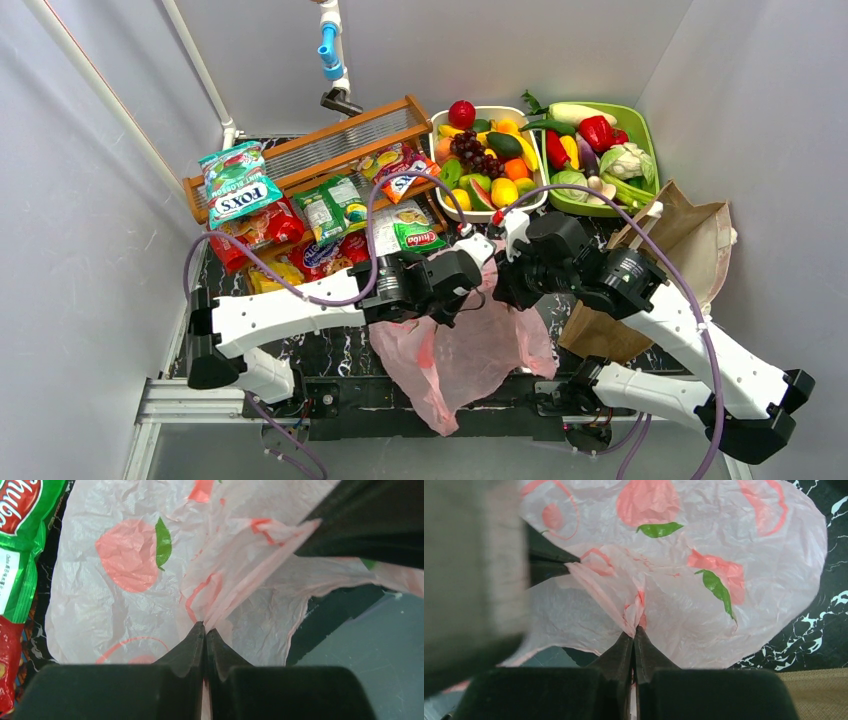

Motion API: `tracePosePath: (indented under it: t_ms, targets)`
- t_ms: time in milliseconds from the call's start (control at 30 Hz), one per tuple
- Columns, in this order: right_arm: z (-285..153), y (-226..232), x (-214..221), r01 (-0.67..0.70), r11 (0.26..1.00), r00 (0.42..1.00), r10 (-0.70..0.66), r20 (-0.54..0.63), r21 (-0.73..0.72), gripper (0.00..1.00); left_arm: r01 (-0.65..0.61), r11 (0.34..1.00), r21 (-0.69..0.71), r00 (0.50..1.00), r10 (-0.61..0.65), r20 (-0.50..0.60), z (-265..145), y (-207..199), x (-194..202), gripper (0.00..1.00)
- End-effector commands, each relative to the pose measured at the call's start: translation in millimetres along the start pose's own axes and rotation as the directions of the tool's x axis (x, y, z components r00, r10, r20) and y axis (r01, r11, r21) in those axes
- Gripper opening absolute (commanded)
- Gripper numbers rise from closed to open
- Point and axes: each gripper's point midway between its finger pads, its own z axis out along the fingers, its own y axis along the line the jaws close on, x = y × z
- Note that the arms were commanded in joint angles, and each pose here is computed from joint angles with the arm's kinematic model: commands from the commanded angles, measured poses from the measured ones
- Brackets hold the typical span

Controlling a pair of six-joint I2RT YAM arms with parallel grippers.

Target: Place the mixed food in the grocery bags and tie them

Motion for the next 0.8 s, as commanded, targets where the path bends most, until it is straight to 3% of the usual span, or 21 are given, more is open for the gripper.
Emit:
tracePosePath:
  t_ms: [0, 233, 300, 467, 767]
  targets:
    - [-6.2, 12.4, -34.2, 0.039, 0.998, 0.994, -0.034, 0.108, -0.048, 0.06, 0.052, 0.996, 0.066, 0.998, -0.053, 0.020, -37.4, 0.3, -1.5, 0.03]
    - [-3.3, 7.4, -33.7, 0.024, 0.999, 0.994, -0.022, 0.106, -0.021, 0.10, 0.085, 0.995, -0.050, 0.995, -0.087, -0.040, -27.3, 20.6, 10.1, 0.00]
    - [-3.3, 3.8, -30.2, 0.018, 1.000, 0.995, -0.018, 0.094, -0.001, 0.21, 0.111, 0.991, -0.073, 0.992, -0.115, -0.056, -22.8, 26.0, 12.6, 0.00]
    - [-10.8, -2.9, -26.6, -0.003, 0.999, 0.995, -0.001, 0.099, 0.039, 0.63, 0.189, 0.978, -0.084, 0.978, -0.195, -0.077, -16.8, 37.7, 16.7, 0.00]
    - [-43.5, -8.8, -41.8, -0.060, 0.995, 0.970, 0.038, 0.239, 0.084, 0.88, 0.218, 0.968, -0.128, 0.967, -0.232, -0.108, -9.6, 60.1, 35.2, 0.00]
